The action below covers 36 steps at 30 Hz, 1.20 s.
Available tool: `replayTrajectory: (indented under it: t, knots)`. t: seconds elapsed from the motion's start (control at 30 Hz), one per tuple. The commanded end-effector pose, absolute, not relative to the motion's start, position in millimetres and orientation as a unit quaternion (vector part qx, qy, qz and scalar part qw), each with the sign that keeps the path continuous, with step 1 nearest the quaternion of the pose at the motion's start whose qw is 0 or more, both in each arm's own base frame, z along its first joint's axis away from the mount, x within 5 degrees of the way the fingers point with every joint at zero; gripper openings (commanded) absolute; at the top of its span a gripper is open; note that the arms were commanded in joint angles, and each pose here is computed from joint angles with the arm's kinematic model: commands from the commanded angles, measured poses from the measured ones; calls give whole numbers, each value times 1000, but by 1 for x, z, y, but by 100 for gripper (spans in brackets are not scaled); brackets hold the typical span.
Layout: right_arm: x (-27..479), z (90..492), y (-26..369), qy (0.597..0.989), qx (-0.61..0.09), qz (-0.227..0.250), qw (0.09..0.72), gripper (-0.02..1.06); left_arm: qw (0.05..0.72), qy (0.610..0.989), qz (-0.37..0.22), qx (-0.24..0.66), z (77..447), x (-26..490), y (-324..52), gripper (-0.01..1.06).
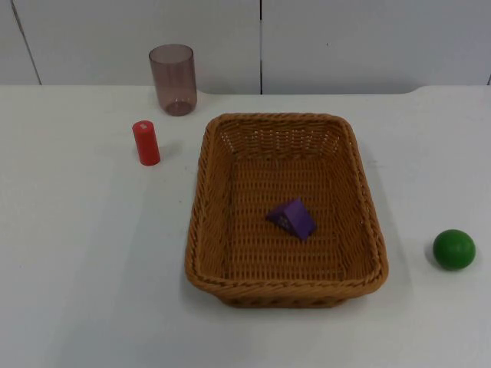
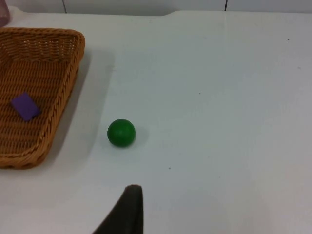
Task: Pick up the basket with the left hand and place the triangular block into the basket with the right hand.
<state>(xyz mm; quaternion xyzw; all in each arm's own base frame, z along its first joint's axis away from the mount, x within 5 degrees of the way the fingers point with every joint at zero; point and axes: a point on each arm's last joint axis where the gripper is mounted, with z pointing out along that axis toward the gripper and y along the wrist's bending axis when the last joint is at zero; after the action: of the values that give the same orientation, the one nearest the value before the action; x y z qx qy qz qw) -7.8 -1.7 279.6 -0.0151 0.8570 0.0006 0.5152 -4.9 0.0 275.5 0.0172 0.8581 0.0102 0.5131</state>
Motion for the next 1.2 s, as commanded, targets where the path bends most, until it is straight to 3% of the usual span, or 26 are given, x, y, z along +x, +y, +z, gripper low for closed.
replayTrajectory:
  t: [0.0, 1.17]
  knots:
    - [-8, 280, -2, 854, -15, -2, 520, 105, 512, 859, 13, 9, 274, -5, 2, 105]
    - [-8, 280, -2, 854, -15, -2, 520, 105, 512, 859, 13, 2, 274, -5, 2, 105]
